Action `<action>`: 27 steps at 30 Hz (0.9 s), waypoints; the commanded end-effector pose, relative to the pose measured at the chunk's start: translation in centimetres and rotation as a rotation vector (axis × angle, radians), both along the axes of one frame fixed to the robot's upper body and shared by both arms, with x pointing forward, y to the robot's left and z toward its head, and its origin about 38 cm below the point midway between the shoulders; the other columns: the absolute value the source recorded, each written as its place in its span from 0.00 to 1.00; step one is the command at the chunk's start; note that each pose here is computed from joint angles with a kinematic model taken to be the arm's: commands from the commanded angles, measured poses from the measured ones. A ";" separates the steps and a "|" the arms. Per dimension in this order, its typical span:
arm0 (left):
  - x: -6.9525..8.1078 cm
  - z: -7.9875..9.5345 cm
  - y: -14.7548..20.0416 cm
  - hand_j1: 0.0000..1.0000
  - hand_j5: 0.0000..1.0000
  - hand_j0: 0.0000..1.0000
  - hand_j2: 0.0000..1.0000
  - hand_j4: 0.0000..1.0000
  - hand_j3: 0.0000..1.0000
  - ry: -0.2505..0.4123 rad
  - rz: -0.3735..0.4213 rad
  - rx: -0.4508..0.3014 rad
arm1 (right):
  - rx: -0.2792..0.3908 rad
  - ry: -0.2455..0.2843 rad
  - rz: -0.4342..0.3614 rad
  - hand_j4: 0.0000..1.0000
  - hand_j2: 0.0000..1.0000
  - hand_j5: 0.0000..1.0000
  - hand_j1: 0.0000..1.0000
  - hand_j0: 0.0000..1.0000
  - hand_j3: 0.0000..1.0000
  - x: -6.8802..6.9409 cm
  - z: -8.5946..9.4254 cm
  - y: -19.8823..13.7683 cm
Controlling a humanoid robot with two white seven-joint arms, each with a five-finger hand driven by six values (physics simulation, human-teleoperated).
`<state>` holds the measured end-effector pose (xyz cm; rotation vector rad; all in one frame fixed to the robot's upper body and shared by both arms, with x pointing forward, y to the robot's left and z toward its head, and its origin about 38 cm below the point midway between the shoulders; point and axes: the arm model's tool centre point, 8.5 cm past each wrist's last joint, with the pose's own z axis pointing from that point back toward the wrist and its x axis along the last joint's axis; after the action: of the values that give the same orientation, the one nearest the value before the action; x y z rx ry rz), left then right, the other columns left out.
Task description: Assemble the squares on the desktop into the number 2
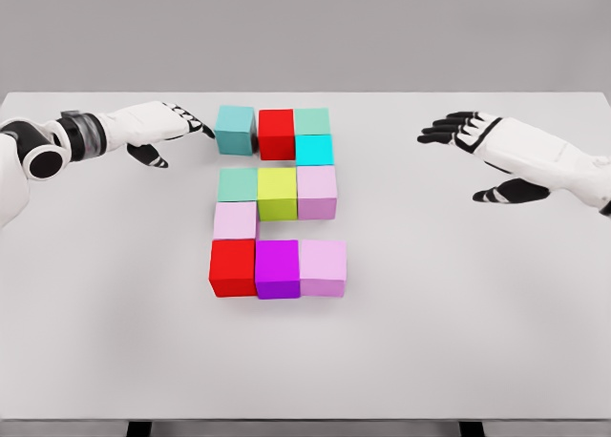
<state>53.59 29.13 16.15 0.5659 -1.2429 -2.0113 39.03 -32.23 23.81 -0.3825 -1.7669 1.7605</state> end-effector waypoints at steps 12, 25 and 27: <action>0.0 0.2 0.2 0.87 0.87 0.87 0.87 0.87 0.87 -0.004 0.004 -0.006 | 0.052 0.069 -0.081 1.00 1.00 1.00 1.00 1.00 1.00 1.2 -3.6 -0.7; 0.0 0.3 -0.5 0.87 0.87 0.87 0.87 0.87 0.87 -0.008 -0.011 -0.010 | 0.071 0.081 -0.084 1.00 1.00 1.00 1.00 1.00 1.00 1.2 -4.2 -0.5; 0.0 0.3 -0.5 0.87 0.87 0.87 0.87 0.87 0.87 -0.008 -0.013 -0.011 | 0.071 0.082 -0.085 1.00 1.00 1.00 1.00 1.00 1.00 1.2 -4.2 -0.5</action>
<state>53.53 28.65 16.35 0.5635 -1.2574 -2.0195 40.21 -32.77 19.50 -0.3477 -1.7192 1.6358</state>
